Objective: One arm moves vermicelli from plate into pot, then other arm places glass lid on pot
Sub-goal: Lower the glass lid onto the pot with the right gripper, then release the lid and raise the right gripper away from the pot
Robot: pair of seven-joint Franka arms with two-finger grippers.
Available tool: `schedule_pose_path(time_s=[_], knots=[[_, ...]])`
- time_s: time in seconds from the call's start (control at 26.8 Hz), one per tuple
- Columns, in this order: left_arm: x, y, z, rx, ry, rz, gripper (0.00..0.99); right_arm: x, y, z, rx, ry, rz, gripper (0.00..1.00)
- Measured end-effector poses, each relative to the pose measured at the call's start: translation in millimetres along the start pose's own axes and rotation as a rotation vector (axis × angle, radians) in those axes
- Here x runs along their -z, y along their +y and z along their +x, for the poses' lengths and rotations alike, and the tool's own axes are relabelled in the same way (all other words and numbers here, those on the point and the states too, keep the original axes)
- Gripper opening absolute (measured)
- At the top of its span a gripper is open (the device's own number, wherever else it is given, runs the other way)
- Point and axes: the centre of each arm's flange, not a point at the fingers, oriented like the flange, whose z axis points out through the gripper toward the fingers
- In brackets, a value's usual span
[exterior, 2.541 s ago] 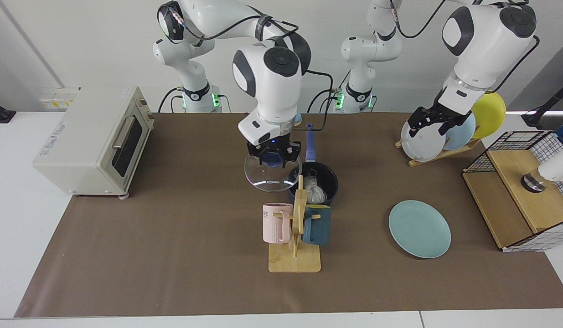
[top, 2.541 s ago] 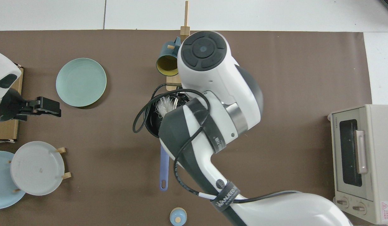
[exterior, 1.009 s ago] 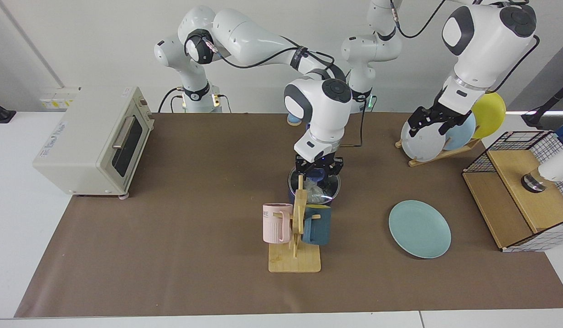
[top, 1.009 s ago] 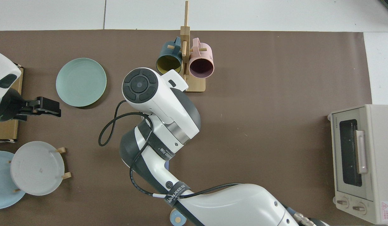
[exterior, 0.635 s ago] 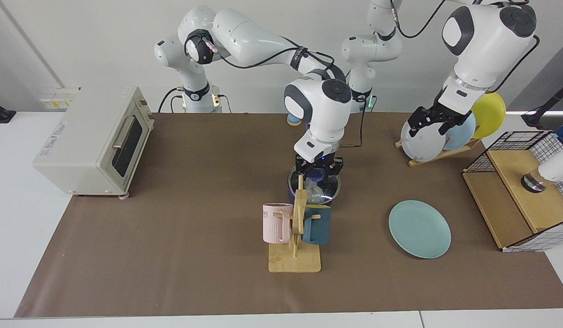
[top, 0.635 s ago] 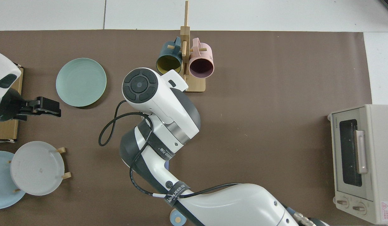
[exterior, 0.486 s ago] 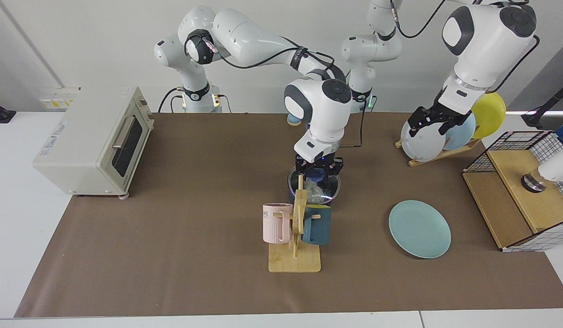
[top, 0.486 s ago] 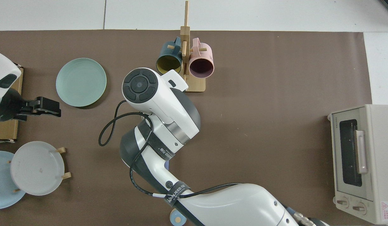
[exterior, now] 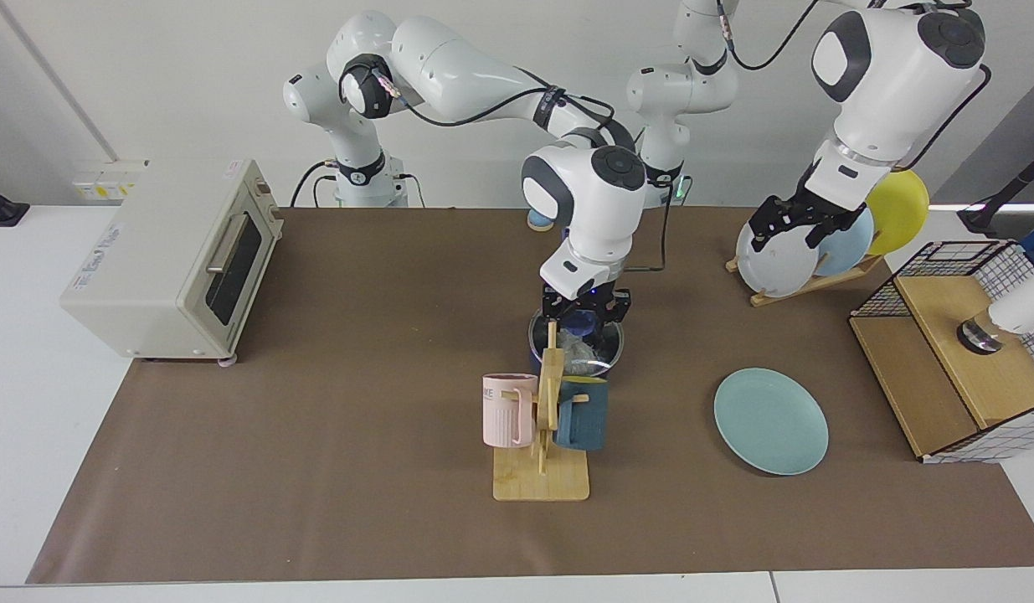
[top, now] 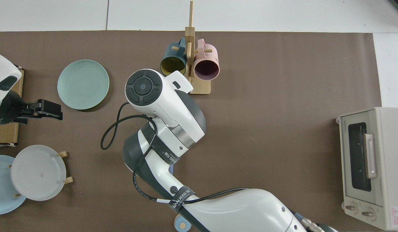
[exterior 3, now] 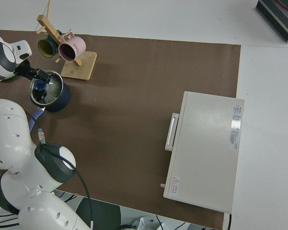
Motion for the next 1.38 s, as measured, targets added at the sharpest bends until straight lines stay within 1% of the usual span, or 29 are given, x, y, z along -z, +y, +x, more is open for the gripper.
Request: schedule_pose_path(time_s=[0.34,0.45,0.52,0.56,0.64,0.71,0.75,0.78,0.82,0.86,0.9,0.93,0.97,1.01,1.05,1.08,1.12,1.16,1.2,1.23,1.27,1.38], knots=[[0,-1,0,0.002,0.000,0.000,0.991,0,2,2,-0.004,0.003,0.001,1.00],[0,-2,0,0.003,0.000,0.000,0.991,2,5,9,-0.011,0.023,0.018,1.00],[0,-2,0,0.003,0.000,0.000,0.991,5,9,17,-0.021,0.049,0.033,1.00],[0,-2,0,0.003,0.000,0.000,0.991,6,13,23,-0.028,0.060,0.041,0.98],[0,-2,0,0.003,0.000,0.000,0.991,6,19,31,-0.039,0.075,0.053,0.98],[0,-2,0,0.003,0.000,0.000,0.991,5,24,37,-0.047,0.080,0.056,0.93],[0,-2,0,0.003,0.000,0.000,0.991,4,26,39,-0.049,0.080,0.057,0.83],[0,-2,0,0.003,0.000,0.000,0.991,2,26,40,-0.051,0.081,0.057,0.80],[0,-2,0,0.003,0.000,0.000,0.991,1,26,41,-0.051,0.083,0.059,0.69],[0,-2,0,0.003,0.000,0.000,0.991,-1,26,41,-0.051,0.084,0.061,0.63],[0,-2,0,0.003,0.000,0.000,0.991,-1,25,41,-0.050,0.086,0.063,0.60],[0,-2,0,0.003,0.000,0.000,0.991,-2,24,41,-0.049,0.088,0.066,0.55],[0,-2,0,0.003,0.000,0.000,0.991,-2,23,42,-0.049,0.093,0.071,0.45],[0,-2,0,0.003,0.000,0.000,0.991,-2,22,42,-0.048,0.100,0.078,0.40],[0,-2,0,0.003,0.000,0.000,0.991,-2,22,43,-0.048,0.106,0.084,0.33],[0,-2,0,0.003,0.000,0.000,0.991,-2,21,43,-0.048,0.110,0.088,0.30],[0,-2,0,0.003,0.000,0.000,0.991,-3,21,44,-0.048,0.112,0.089,0.26],[0,-2,0,0.003,0.000,0.000,0.991,-5,20,44,-0.048,0.111,0.089,0.16],[0,-2,0,0.003,0.000,0.000,0.991,-7,20,44,-0.047,0.110,0.088,0.13],[0,-2,0,0.003,0.000,0.000,0.991,-10,20,44,-0.047,0.109,0.086,0.08],[0,-2,0,0.003,0.000,0.000,0.991,-13,19,45,-0.046,0.109,0.087,0.01],[0,-2,0,0.003,0.000,0.000,0.991,-20,17,46,-0.045,0.115,0.093,0.01]])
